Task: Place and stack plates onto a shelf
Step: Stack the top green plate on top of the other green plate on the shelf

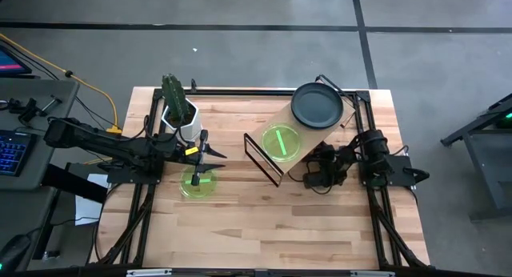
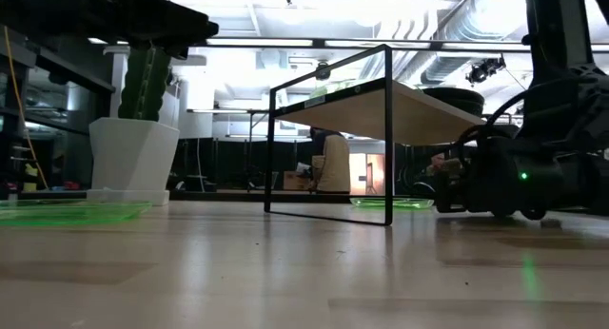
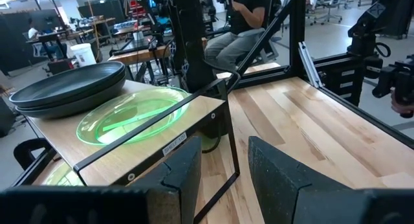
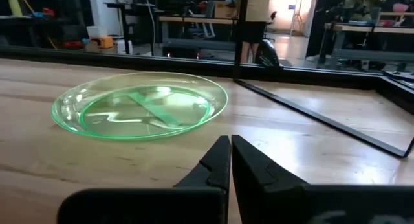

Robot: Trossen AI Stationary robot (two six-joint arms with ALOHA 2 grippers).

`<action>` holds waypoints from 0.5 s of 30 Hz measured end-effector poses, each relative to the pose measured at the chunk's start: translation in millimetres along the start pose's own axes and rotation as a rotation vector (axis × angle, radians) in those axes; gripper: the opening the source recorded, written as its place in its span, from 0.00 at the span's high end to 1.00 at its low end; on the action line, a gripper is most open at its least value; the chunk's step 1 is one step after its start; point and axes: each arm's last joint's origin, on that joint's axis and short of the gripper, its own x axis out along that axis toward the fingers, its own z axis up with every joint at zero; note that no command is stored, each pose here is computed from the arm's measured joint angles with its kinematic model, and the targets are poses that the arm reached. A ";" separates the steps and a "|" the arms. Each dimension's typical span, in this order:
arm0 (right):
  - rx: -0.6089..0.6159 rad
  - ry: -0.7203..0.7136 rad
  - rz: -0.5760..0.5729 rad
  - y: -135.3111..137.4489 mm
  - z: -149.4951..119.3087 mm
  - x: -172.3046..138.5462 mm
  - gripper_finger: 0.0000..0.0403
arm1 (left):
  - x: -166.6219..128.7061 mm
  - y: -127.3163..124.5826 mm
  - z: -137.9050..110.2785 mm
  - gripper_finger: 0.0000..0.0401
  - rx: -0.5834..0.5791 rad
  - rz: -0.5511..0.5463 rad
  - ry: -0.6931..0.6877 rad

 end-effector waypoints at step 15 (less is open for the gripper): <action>-0.052 0.090 0.058 -8.6 0.9 -3.0 1.00 | 0.0 0.0 -0.2 0.71 0.033 0.000 0.002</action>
